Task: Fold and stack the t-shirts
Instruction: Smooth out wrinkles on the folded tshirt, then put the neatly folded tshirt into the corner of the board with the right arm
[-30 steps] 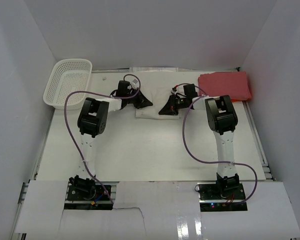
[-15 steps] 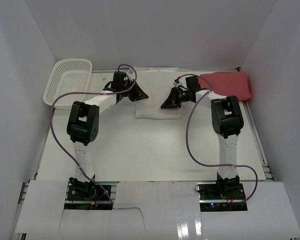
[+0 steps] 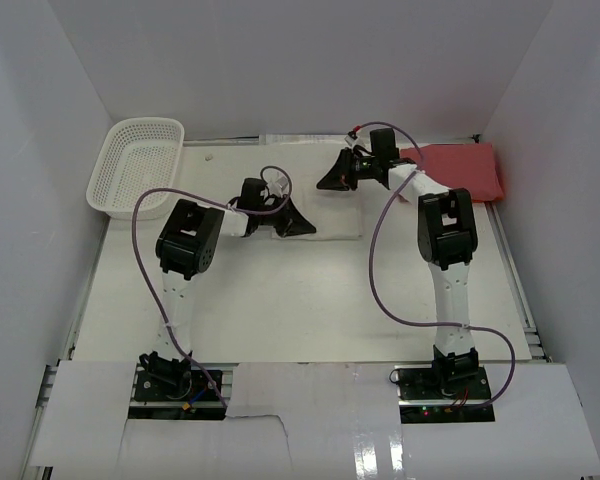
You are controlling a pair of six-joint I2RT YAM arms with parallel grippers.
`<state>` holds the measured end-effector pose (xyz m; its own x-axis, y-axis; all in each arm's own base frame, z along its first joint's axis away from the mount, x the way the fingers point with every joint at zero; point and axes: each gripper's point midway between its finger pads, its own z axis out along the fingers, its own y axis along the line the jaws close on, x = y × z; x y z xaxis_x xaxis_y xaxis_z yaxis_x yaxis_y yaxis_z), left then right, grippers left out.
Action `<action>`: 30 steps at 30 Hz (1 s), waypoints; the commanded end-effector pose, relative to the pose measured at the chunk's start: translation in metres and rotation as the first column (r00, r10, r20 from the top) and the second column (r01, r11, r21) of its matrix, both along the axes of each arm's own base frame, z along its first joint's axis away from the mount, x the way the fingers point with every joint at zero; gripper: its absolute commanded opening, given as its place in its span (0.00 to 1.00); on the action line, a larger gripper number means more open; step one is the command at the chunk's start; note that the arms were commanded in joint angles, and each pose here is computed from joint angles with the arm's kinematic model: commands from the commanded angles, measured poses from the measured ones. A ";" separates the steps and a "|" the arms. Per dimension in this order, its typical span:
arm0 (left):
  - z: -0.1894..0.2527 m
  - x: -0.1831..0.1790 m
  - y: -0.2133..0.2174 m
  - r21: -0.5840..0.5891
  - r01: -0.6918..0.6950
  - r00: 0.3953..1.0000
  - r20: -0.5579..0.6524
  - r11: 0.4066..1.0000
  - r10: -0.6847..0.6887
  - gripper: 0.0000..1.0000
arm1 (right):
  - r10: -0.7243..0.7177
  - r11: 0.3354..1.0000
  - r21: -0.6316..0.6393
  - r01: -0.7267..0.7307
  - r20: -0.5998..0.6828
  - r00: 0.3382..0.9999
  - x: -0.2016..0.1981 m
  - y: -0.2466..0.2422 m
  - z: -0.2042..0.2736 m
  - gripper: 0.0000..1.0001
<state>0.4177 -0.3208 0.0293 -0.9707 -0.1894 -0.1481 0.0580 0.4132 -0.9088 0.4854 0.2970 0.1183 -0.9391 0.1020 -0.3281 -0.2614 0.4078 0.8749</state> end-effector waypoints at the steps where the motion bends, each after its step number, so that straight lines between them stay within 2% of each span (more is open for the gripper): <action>1: -0.031 0.002 0.013 0.035 -0.030 1.000 -0.005 0.999 0.030 0.08 | -0.022 0.999 0.039 0.022 0.001 1.000 0.020 0.001 0.004 0.08; 5: -0.058 0.003 0.034 0.104 -0.096 0.994 -0.036 0.990 0.100 0.07 | -0.034 0.999 0.018 0.035 -0.022 0.999 0.016 -0.003 -0.010 0.08; 9: -0.023 0.004 0.032 0.075 -0.087 0.996 0.031 0.993 0.085 0.08 | -0.049 0.999 -0.010 0.049 -0.027 0.998 0.008 -0.017 -0.020 0.13; 10: -0.012 0.004 0.030 0.063 -0.081 0.996 0.048 0.995 0.078 0.08 | -0.052 0.999 -0.016 0.052 -0.023 0.998 0.007 -0.020 -0.020 0.16; 11: -0.002 0.000 0.029 0.056 -0.075 0.996 0.058 0.996 0.071 0.08 | -0.057 0.998 -0.019 0.057 0.001 0.998 0.006 -0.024 -0.010 0.24; 12: 0.027 0.000 0.027 0.031 -0.076 0.992 0.103 0.997 0.072 0.08 | -0.071 0.997 -0.038 0.071 0.011 0.997 0.004 -0.031 -0.013 0.28; 14: 0.051 -0.009 0.020 0.015 -0.061 0.989 0.139 0.998 0.058 0.08 | -0.082 0.995 -0.060 0.085 0.060 0.995 0.002 -0.039 0.005 0.35; 16: 0.082 -0.020 0.018 -0.001 -0.063 0.981 0.183 0.998 0.062 0.09 | -0.089 0.986 -0.126 0.105 0.130 0.987 0.006 -0.050 0.013 0.40; 17: 0.089 -0.026 0.016 -0.002 -0.062 0.979 0.195 0.998 0.061 0.10 | -0.089 0.979 -0.172 0.106 0.103 0.991 -0.002 -0.055 0.016 0.45; 18: 0.106 -0.032 0.016 -0.013 -0.063 0.973 0.223 0.998 0.065 0.10 | -0.096 0.963 -0.233 0.133 0.162 0.982 0.007 -0.063 0.021 0.48; 19: 0.113 -0.035 0.016 -0.016 -0.065 0.970 0.232 0.998 0.067 0.11 | -0.099 0.953 -0.270 0.141 0.165 0.981 0.007 -0.068 0.022 0.56; 20: 0.119 -0.038 0.016 -0.018 -0.067 0.968 0.242 0.998 0.070 0.11 | -0.101 0.939 -0.317 0.137 0.128 0.987 -0.001 -0.074 0.018 0.57; 21: 0.122 -0.041 0.016 -0.016 -0.065 0.968 0.242 0.998 0.067 0.12 | -0.122 0.917 -0.362 0.169 0.149 0.981 0.004 -0.082 0.019 0.59; 22: 0.132 -0.044 0.016 -0.022 -0.058 0.963 0.263 0.998 0.062 0.12 | -0.121 0.903 -0.393 0.174 0.157 0.980 0.004 -0.088 0.017 0.75; 25: 0.139 -0.048 0.017 -0.006 -0.060 0.958 0.279 0.998 0.060 0.12 | -0.131 0.858 -0.478 0.186 0.146 0.981 -0.001 -0.102 0.007 0.91; 30: 0.128 -0.040 0.029 0.097 -0.134 0.957 0.270 0.986 0.104 0.12 | -0.157 0.798 -0.576 0.178 0.087 0.984 -0.006 -0.119 -0.023 0.94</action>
<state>0.3749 -0.3035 0.1607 -0.8781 -0.2551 -0.4047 0.2618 0.4519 -0.8528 0.4914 0.1980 0.1210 -0.8778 0.0805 -0.4722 -0.2191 0.8092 0.5452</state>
